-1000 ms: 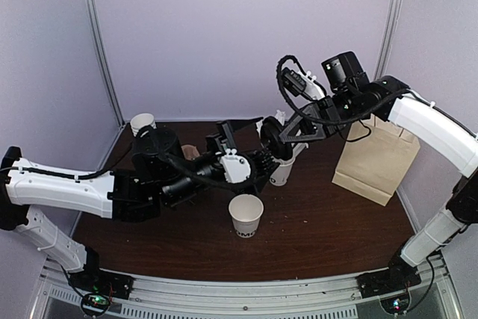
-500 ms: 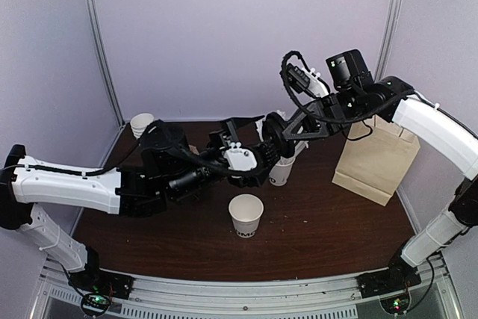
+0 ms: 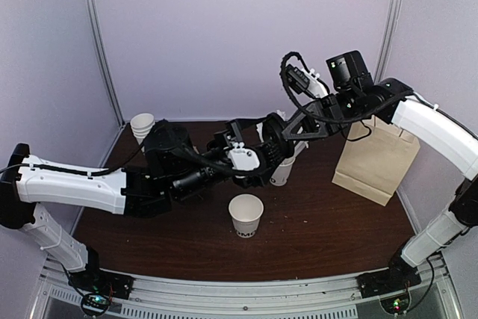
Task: Pack the takeout coffee
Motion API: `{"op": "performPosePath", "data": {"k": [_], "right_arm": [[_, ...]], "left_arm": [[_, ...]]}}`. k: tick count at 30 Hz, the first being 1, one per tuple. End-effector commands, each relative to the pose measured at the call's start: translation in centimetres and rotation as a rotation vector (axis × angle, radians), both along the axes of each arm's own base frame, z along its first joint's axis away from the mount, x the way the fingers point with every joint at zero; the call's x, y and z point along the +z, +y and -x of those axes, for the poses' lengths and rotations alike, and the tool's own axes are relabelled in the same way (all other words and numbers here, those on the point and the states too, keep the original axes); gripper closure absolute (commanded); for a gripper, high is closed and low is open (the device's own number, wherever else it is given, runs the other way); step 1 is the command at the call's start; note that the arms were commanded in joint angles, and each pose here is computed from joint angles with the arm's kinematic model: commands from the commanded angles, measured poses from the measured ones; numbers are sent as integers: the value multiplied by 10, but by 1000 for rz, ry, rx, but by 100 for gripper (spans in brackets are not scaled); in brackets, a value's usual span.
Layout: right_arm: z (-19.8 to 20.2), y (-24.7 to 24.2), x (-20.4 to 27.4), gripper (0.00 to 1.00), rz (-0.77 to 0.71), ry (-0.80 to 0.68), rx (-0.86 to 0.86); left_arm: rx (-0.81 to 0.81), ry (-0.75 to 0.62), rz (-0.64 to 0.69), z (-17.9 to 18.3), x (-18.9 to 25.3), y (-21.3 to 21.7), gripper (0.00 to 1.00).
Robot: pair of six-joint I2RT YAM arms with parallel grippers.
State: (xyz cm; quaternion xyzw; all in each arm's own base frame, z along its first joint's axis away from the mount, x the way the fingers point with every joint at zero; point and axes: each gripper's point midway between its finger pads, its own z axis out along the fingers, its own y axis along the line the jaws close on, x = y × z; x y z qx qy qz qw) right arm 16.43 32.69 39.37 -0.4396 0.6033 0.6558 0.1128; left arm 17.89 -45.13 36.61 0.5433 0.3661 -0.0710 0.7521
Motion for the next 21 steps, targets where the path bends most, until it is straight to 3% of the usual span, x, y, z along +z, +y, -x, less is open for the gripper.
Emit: {"op": "performPosePath", "data": {"k": [1,10,14,17,21], "right_arm": [[4,-5,8,86,-30,-21,7],[1,-5,7,83,-31,-20,0],[-17,-20,11,63,-37,-39,-70],[-50,-57,8,50,-13,-88,-237],[-68,-96,-31,38,175,-301,-427]], "left_arm": [[-31,-6,102,5,34,4,20],[-1,17,88,-2,28,6,29],[37,74,58,-12,22,13,30],[76,164,-29,-20,7,23,32],[113,341,-223,-23,-34,40,32]]}}
